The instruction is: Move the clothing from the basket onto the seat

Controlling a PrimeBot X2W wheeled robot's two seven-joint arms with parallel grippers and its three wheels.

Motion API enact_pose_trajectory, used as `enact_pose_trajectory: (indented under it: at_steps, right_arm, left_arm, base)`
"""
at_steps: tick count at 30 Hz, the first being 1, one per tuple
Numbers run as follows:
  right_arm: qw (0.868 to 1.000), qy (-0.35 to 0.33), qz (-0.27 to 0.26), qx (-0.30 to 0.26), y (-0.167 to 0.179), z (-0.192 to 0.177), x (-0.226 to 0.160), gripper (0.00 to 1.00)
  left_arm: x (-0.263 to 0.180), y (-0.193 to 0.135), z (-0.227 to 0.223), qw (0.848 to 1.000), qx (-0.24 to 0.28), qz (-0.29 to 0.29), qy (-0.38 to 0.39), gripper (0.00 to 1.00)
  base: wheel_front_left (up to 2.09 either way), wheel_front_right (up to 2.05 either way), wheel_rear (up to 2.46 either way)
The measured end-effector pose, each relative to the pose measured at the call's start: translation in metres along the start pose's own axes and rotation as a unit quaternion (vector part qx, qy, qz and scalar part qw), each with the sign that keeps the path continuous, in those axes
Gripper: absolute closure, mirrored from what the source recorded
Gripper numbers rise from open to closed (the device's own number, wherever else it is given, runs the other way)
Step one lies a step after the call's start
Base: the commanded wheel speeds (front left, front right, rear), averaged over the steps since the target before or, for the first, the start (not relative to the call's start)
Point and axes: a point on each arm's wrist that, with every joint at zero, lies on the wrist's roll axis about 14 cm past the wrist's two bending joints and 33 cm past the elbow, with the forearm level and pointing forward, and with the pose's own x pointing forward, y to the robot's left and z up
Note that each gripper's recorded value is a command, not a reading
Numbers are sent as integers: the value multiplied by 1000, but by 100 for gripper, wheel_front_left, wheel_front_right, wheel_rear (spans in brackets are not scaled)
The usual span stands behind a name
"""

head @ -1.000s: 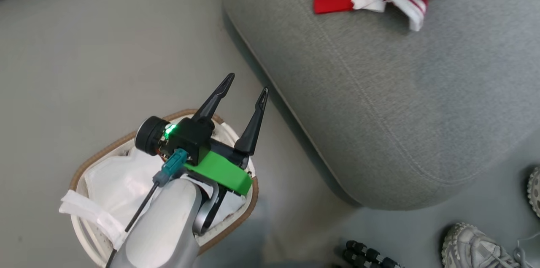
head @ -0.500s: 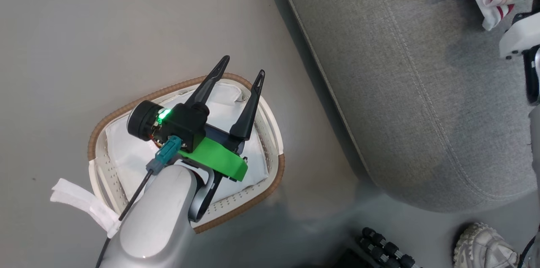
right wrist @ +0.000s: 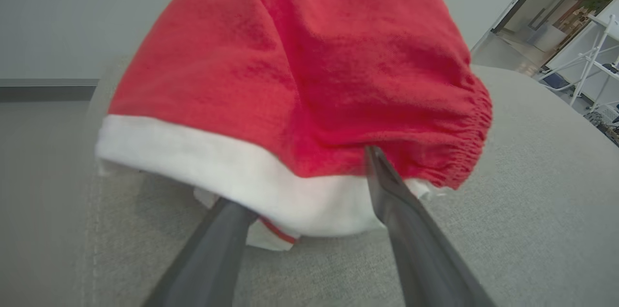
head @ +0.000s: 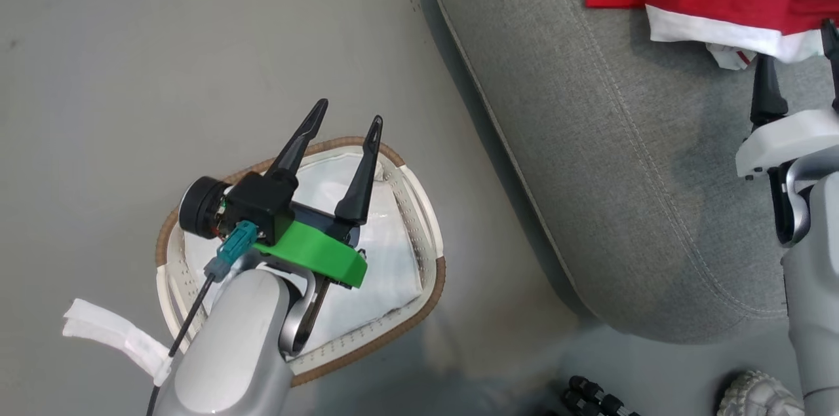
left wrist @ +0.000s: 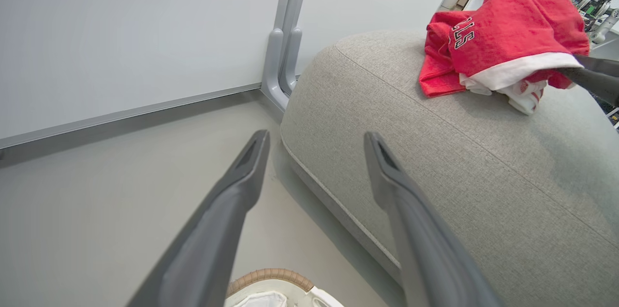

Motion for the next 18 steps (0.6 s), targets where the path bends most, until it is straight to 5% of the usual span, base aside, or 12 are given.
enact_pose_trajectory:
  at_steps: [10,18]
  right_arm:
    - [998,-36,23,57,21,21,-43,0]
    - [986,-68,113,103,94,46,-56,0]
  left_arm:
    - [-29,14,32,998,27,59,-25,0]
    - [-68,42,56,988,66,130,-42,0]
  base:
    - [0,0,0]
    - [0,0,0]
